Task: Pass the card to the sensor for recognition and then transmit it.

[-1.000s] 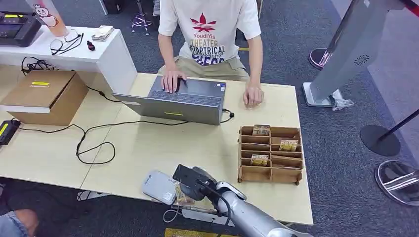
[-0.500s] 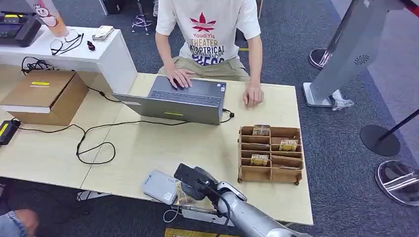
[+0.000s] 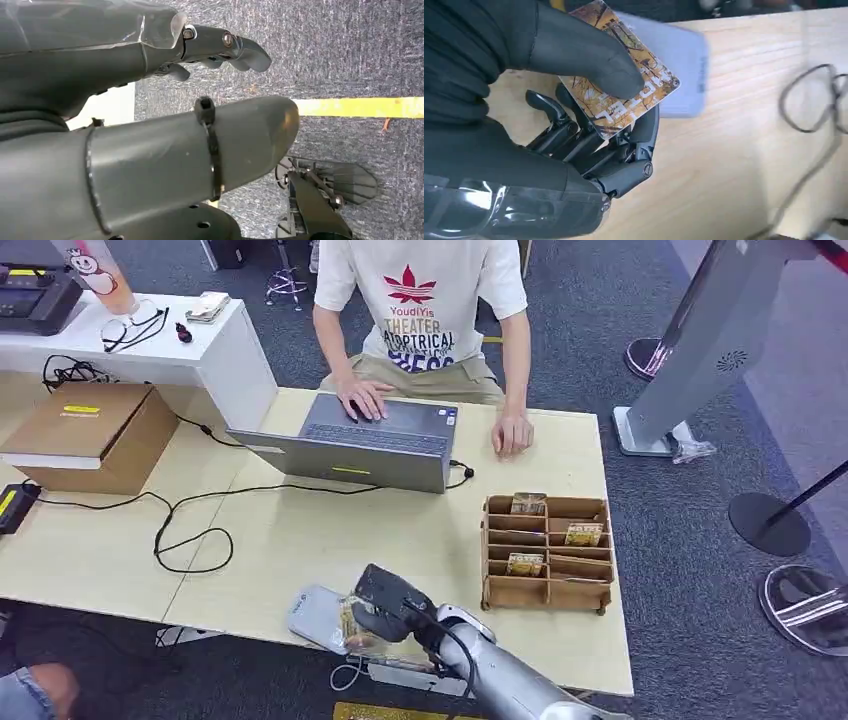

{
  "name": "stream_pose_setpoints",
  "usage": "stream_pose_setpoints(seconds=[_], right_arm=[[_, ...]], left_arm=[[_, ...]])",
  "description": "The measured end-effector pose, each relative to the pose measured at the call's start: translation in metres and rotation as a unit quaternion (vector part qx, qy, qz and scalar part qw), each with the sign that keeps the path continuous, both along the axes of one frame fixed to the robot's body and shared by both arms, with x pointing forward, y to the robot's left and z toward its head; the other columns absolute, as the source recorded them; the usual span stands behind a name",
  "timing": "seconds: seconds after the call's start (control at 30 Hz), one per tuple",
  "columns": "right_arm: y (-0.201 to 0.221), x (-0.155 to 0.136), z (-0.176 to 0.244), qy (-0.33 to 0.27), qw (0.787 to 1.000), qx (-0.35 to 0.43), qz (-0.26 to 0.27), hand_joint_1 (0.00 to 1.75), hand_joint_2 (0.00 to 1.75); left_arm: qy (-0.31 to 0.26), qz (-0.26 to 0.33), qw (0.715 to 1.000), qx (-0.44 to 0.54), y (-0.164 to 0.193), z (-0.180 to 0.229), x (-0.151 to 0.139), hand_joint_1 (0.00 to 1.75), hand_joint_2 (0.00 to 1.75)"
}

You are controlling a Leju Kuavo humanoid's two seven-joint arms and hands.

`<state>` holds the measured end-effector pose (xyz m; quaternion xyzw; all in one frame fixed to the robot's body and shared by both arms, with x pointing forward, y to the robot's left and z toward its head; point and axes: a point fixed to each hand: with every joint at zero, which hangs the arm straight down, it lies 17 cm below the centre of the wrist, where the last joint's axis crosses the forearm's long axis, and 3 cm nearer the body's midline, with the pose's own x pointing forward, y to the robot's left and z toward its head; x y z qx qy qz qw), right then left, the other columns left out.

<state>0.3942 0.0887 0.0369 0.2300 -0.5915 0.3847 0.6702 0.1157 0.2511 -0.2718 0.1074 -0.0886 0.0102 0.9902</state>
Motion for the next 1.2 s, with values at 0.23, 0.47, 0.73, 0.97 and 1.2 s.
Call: stream_pose_setpoints(seconds=[0.23,0.47,0.73,0.97,1.2], right_arm=[[0.01,0.011,0.049,-0.028,0.996,0.085,-0.009,1.75,1.75],[-0.037,0.059,0.16,-0.133,0.966,0.206,-0.079,1.75,1.75],[-0.072,0.069,0.207,-0.186,0.946,0.245,-0.103,1.75,1.75],[-0.089,0.072,0.221,-0.225,0.932,0.252,-0.129,1.75,1.75],[-0.151,0.085,0.269,-0.385,0.864,0.198,-0.257,1.75,1.75]], left_arm=[[-0.001,0.003,1.0,0.0,0.0,0.0,-0.001,0.0,0.0],[-0.005,0.009,1.0,-0.002,0.0,-0.001,-0.004,0.0,0.0],[-0.006,0.01,1.0,-0.002,0.0,-0.001,-0.005,0.0,0.0],[-0.005,0.01,1.0,-0.003,0.0,-0.001,-0.005,0.0,0.0],[-0.009,0.01,1.0,-0.005,-0.001,-0.001,-0.004,0.0,0.0]])
